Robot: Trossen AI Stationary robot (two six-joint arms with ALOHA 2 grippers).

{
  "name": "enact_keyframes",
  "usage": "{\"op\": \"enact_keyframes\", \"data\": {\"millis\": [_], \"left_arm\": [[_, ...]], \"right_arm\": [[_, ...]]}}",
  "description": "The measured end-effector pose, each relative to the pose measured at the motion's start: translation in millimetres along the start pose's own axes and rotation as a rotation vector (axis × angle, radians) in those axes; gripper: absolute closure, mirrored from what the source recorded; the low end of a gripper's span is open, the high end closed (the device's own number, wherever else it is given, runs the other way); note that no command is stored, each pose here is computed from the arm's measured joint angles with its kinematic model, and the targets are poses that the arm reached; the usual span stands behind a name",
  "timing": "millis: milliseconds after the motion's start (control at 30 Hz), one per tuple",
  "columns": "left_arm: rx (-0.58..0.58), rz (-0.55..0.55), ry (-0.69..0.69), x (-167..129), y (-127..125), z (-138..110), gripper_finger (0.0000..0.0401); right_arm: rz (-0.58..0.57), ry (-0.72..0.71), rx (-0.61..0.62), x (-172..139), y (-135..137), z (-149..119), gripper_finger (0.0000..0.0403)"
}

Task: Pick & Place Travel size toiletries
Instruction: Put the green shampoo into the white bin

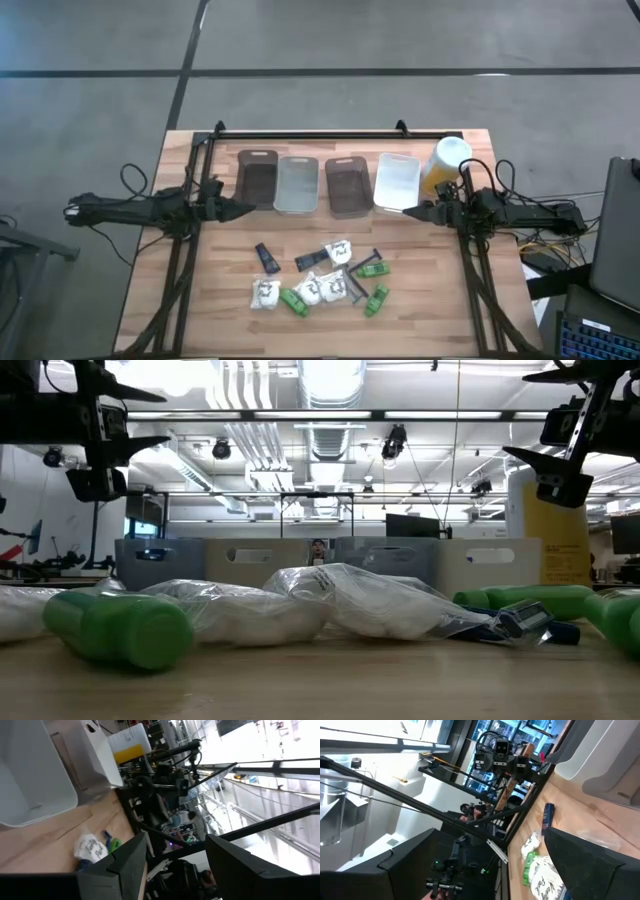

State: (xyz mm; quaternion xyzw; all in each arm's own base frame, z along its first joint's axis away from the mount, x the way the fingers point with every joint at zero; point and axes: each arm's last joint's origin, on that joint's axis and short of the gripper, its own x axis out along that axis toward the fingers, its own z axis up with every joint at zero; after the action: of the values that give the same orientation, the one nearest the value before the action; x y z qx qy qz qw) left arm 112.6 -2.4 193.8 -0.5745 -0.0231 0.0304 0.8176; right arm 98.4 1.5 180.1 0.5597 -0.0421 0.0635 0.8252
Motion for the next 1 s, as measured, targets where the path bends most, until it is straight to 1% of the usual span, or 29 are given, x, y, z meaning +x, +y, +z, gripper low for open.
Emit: {"op": "enact_keyframes", "data": {"millis": [300, 367, 467, 567, 667, 767, 833, 1000], "left_arm": [[0.000, -0.001, 0.000, 0.0, -0.1, 0.1, 0.0192], [-0.003, 0.004, -0.014, 0.0, 0.1, 0.5, 0.0192], [-0.004, 0.024, -0.063, 0.1, 0.7, 1.8, 0.0192], [-0.016, 0.023, -0.065, 0.1, 0.7, 1.9, 0.0192], [-0.031, 0.019, -0.054, 0.2, 0.6, 1.5, 0.0192], [-0.032, 0.016, -0.042, 0.2, 0.5, 1.1, 0.0192], [-0.032, 0.015, -0.039, 0.2, 0.5, 1.0, 0.0192], [-0.015, 0.009, -0.020, 0.2, 0.3, 0.5, 0.0192]], "right_arm": [[-0.001, -0.003, 0.004, 0.0, 0.0, 0.1, 0.0039], [-0.010, -0.034, 0.009, 0.0, -0.1, 1.1, 0.0039], [0.001, -0.064, 0.076, 0.0, 1.3, 2.4, 0.0039], [0.044, -0.039, 0.092, 1.0, 5.4, 2.7, 0.0039], [0.020, 0.004, 0.063, 4.5, 12.3, 2.8, 0.0039], [-0.081, 0.085, 0.003, 12.2, 25.5, 3.8, 0.0039], [-0.192, 0.176, -0.040, 19.4, 33.3, 2.6, 0.0039], [-0.496, 0.458, -0.139, 41.9, 47.6, -8.7, 0.0039]]}}
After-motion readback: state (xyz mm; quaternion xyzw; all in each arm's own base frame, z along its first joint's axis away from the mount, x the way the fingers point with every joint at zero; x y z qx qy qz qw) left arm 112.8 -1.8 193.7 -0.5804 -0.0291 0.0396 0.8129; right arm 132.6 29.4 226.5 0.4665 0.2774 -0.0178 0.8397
